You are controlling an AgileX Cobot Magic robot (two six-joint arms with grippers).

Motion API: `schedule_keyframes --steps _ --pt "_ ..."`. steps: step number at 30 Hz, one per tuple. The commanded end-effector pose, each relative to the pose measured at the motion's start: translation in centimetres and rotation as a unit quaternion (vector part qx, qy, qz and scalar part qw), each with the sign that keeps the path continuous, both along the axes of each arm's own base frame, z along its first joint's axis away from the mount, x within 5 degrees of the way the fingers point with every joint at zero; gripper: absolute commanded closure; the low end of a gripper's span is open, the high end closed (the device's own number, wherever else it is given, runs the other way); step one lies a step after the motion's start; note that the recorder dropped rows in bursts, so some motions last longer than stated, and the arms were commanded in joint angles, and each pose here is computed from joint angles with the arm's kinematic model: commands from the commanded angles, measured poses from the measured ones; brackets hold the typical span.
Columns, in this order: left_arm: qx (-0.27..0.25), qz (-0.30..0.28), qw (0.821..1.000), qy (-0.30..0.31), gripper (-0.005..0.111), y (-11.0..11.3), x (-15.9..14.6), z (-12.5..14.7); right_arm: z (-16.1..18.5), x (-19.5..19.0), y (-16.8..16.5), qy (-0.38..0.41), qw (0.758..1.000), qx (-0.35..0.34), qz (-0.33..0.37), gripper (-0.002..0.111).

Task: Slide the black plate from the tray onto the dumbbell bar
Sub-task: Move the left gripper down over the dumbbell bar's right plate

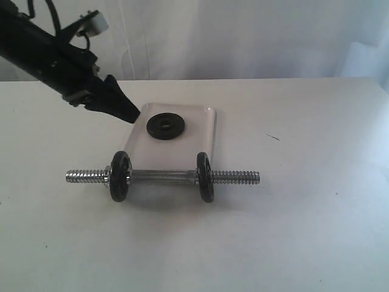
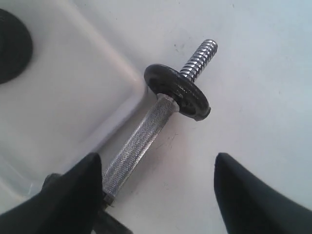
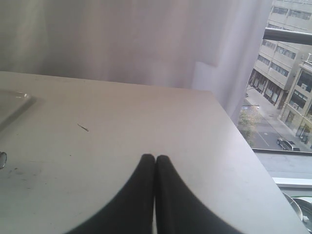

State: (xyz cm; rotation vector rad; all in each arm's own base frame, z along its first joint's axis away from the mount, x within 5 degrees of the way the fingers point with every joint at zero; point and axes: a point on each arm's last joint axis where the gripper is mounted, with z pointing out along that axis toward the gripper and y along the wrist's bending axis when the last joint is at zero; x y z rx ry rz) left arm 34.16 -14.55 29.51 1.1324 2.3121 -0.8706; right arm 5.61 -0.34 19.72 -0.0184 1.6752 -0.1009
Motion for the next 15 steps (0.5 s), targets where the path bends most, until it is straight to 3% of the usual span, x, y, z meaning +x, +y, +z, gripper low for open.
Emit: schedule_keyframes --steps 1,7,15 --pt "0.035 -0.072 0.997 -0.002 0.038 -2.9 0.3 -1.6 -0.1 0.0 0.0 -0.002 1.000 -0.002 0.002 0.108" --pt "0.059 -0.163 0.984 -0.034 0.038 -5.6 0.3 -4.4 -0.1 0.0 0.0 -0.002 1.000 -0.002 0.002 0.108" --pt "0.052 -0.207 0.974 -0.073 0.038 -8.3 0.6 -7.0 -0.1 0.0 0.0 -0.002 1.000 -0.002 0.002 0.108"
